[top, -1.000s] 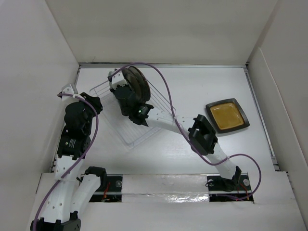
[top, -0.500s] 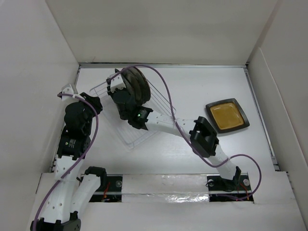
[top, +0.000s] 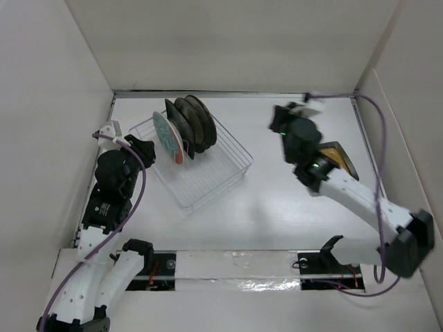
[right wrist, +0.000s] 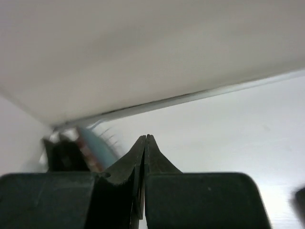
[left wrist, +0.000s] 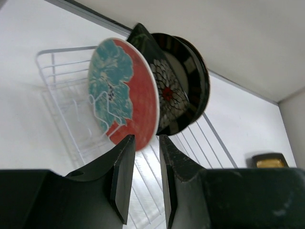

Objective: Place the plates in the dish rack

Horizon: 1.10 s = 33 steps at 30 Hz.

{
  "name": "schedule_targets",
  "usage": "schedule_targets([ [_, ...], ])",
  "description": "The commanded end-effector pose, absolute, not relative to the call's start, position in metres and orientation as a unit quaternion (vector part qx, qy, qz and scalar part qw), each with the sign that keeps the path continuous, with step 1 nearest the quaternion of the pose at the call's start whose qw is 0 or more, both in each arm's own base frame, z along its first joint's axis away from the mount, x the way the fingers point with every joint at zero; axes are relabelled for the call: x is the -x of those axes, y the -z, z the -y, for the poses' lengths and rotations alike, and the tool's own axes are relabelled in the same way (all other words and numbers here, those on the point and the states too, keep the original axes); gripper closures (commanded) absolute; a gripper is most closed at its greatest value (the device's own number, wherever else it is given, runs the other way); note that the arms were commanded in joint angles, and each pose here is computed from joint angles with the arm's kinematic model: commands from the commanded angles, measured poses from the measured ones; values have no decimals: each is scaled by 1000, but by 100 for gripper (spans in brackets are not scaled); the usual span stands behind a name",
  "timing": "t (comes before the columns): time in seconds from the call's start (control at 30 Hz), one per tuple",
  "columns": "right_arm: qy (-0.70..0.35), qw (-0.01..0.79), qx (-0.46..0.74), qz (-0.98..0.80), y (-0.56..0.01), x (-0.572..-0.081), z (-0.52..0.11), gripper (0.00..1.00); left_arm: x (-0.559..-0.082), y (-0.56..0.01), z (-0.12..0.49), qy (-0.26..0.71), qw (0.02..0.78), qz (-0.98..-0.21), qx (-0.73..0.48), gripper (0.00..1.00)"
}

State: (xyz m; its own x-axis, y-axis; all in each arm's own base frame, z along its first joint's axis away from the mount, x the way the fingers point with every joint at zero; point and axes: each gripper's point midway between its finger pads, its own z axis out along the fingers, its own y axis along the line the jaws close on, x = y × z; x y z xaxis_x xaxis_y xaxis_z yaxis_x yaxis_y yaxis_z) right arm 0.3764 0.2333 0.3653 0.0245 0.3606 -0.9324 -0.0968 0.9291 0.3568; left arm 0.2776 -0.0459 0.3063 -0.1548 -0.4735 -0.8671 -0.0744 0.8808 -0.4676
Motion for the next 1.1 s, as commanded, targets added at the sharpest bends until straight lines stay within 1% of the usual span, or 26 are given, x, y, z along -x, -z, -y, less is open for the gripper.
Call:
schedule_targets([
  [0.0, -145, 670, -295, -665, -300, -362, -88, 100, -274, -325, 67, 197, 644, -727, 134, 76],
  [0.03, -126, 663, -326, -662, -283, -352, -55, 95, -273, -325, 71, 199, 643, -728, 128, 76],
  [0.07, -127, 670, -365, -634, -285, -330, -22, 85, -271, -326, 77, 206, 641, -730, 119, 76],
  [0.1, -89, 654, -398, -637, -247, -320, 20, 71, -269, -328, 80, 213, 642, -728, 112, 76],
  [0.13, -83, 649, -410, -636, -236, -311, 35, 47, -267, -330, 84, 218, 642, -727, 106, 76],
  [0.2, -74, 632, -440, -634, -215, -296, 64, 33, -264, -332, 89, 222, 644, -726, 98, 76],
  [0.23, -69, 611, -451, -647, -191, -292, 69, 28, -264, -332, 87, 217, 645, -726, 99, 76],
  [0.3, -75, 569, -471, -670, -156, -290, 75, 26, -259, -333, 92, 226, 644, -725, 91, 76],
  [0.33, -61, 548, -494, -672, -137, -282, 89, 26, -258, -334, 92, 226, 646, -724, 91, 76],
  [0.47, -57, 502, -530, -681, -90, -267, 107, 26, -254, -335, 94, 226, 647, -723, 87, 76],
  [0.57, -72, 484, -538, -686, -75, -267, 116, 26, -250, -337, 101, 241, 645, -721, 75, 76],
  [0.7, -143, 442, -519, -717, -49, -281, 97, 26, -250, -335, 104, 245, 642, -723, 69, 76],
  [0.77, -163, 446, -500, -724, -46, -293, 95, 26, -250, -337, 104, 247, 644, -721, 71, 76],
  [0.8, -170, 416, -504, -737, -28, -291, 90, 26, -250, -337, 103, 246, 644, -721, 71, 76],
  [0.83, -183, 407, -502, -741, -23, -292, 84, 25, -251, -335, 103, 243, 643, -723, 73, 76],
  [0.87, -188, 415, -497, -739, -23, -297, 86, 25, -252, -334, 103, 242, 642, -724, 73, 76],
  [0.9, -200, 394, -509, -739, -11, -294, 82, 26, -252, -332, 104, 243, 639, -726, 70, 76],
  [1.0, -221, 396, -510, -731, -10, -301, 80, 28, -252, -334, 105, 245, 641, -724, 70, 76],
  [1.07, -226, 397, -513, -727, -8, -302, 77, 31, -254, -331, 102, 236, 641, -727, 75, 76],
])
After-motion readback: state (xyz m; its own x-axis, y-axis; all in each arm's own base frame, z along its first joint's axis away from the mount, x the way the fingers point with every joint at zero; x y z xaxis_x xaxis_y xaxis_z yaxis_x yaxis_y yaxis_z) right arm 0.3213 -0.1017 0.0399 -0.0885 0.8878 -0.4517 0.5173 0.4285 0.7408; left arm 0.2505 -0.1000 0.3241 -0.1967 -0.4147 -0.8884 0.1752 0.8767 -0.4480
